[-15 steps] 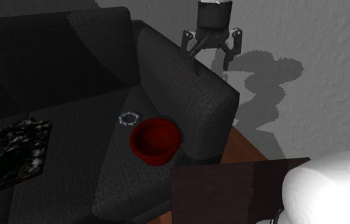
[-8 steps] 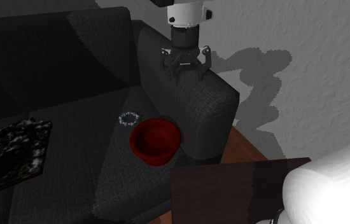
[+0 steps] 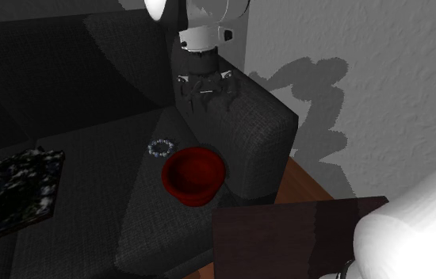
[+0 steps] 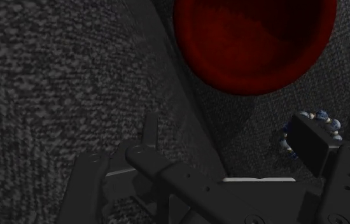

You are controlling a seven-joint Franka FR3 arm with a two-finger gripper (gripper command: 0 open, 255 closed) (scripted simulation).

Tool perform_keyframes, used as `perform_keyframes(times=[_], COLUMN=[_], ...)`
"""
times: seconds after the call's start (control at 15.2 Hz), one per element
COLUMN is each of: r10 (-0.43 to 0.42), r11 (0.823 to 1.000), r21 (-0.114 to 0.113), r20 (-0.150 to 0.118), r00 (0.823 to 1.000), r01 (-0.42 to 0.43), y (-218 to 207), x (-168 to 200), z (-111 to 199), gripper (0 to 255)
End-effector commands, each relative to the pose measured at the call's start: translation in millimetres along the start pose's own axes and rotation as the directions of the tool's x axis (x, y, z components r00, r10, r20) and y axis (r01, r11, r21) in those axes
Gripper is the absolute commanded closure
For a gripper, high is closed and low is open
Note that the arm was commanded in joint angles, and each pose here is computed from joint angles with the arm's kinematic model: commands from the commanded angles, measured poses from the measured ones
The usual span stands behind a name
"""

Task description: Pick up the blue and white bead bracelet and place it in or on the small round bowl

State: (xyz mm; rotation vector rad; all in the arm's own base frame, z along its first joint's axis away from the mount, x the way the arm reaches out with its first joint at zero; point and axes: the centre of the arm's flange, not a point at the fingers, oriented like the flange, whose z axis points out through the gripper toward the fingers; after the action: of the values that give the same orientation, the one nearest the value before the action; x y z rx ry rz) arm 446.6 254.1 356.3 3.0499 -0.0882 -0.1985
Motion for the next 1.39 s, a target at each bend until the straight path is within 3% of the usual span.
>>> perform_keyframes(times=[0.0, 0.92, 1.32], r10=[0.007, 0.027, 0.028], r11=[0.999, 0.999, 0.999], r21=[0.045, 0.026, 0.026], r20=[-0.026, -0.01, -0.009], r00=[1.0, 1.0, 1.0], r01=[-0.006, -0.027, -0.027], y=[-29, -160, -166], x=[34, 120, 124], z=[44, 149, 180], gripper=[0, 0, 0])
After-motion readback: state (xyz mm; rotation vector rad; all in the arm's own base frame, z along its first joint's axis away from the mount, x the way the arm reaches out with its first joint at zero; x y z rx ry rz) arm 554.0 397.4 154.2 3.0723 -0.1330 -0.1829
